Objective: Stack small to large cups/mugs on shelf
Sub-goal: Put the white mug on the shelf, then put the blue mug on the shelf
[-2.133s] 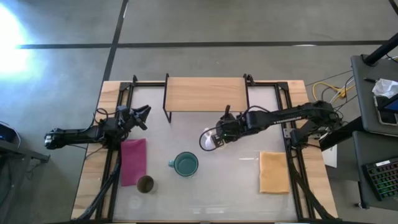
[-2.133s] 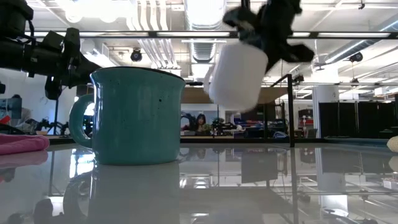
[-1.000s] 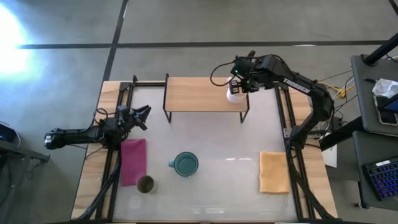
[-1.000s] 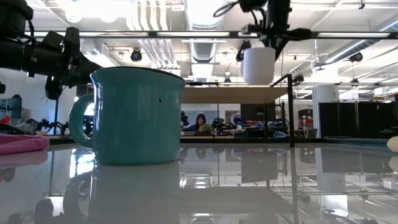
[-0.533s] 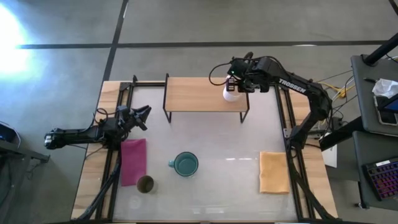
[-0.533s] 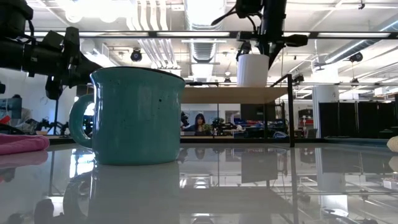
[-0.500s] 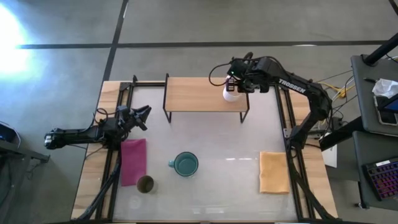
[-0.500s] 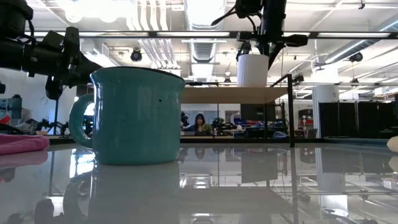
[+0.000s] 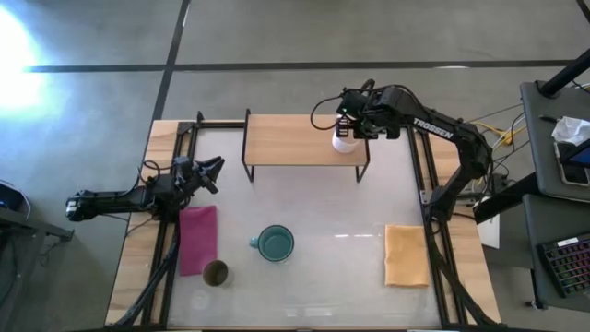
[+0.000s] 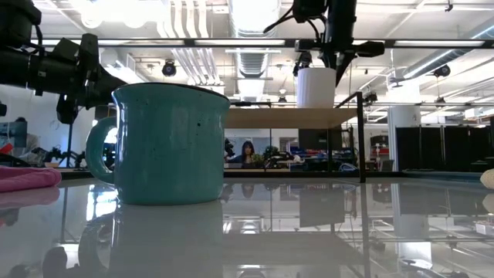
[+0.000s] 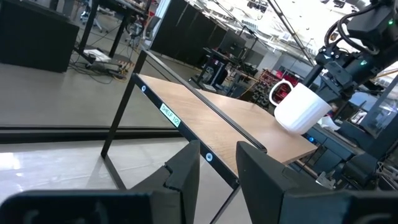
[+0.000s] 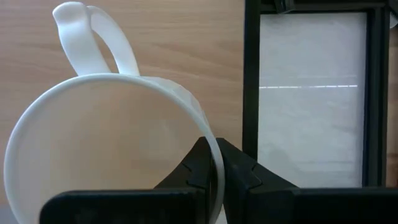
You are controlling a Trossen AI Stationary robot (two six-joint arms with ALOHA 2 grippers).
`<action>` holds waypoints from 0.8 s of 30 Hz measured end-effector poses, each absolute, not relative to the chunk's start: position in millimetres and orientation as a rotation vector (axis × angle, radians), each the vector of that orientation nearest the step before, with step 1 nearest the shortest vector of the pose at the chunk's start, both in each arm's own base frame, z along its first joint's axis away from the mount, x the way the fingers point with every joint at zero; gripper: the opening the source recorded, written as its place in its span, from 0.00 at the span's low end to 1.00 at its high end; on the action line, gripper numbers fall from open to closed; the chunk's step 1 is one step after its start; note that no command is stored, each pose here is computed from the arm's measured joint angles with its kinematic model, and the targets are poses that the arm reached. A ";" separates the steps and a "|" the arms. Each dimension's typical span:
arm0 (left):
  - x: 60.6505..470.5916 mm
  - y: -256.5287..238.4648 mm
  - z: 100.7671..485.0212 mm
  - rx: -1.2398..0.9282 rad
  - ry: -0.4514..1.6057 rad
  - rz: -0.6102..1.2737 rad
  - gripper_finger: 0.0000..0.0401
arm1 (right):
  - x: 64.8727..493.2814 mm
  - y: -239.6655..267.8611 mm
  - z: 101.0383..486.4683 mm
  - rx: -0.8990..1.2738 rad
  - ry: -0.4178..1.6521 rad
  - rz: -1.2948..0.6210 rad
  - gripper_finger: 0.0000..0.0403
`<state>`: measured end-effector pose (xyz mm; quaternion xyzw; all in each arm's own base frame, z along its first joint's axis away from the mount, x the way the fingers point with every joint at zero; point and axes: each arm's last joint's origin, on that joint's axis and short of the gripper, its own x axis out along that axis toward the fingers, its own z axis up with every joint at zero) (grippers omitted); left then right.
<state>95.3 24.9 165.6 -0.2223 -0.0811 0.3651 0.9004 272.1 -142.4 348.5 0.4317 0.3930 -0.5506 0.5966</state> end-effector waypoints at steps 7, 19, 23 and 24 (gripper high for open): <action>95.3 24.9 165.6 -0.460 -0.168 0.756 0.23 | 273.0 -141.3 348.6 0.976 0.924 -1.261 0.05; 95.3 25.0 165.6 -0.460 -0.169 0.756 0.23 | 274.4 -139.4 349.0 0.954 0.925 -1.249 0.30; 95.3 25.0 165.6 -0.459 -0.169 0.758 0.23 | 275.0 -136.9 353.2 0.929 0.926 -1.223 0.33; 95.2 25.1 165.6 -0.456 -0.168 0.761 0.23 | 275.0 -136.1 354.7 0.919 0.922 -1.220 0.33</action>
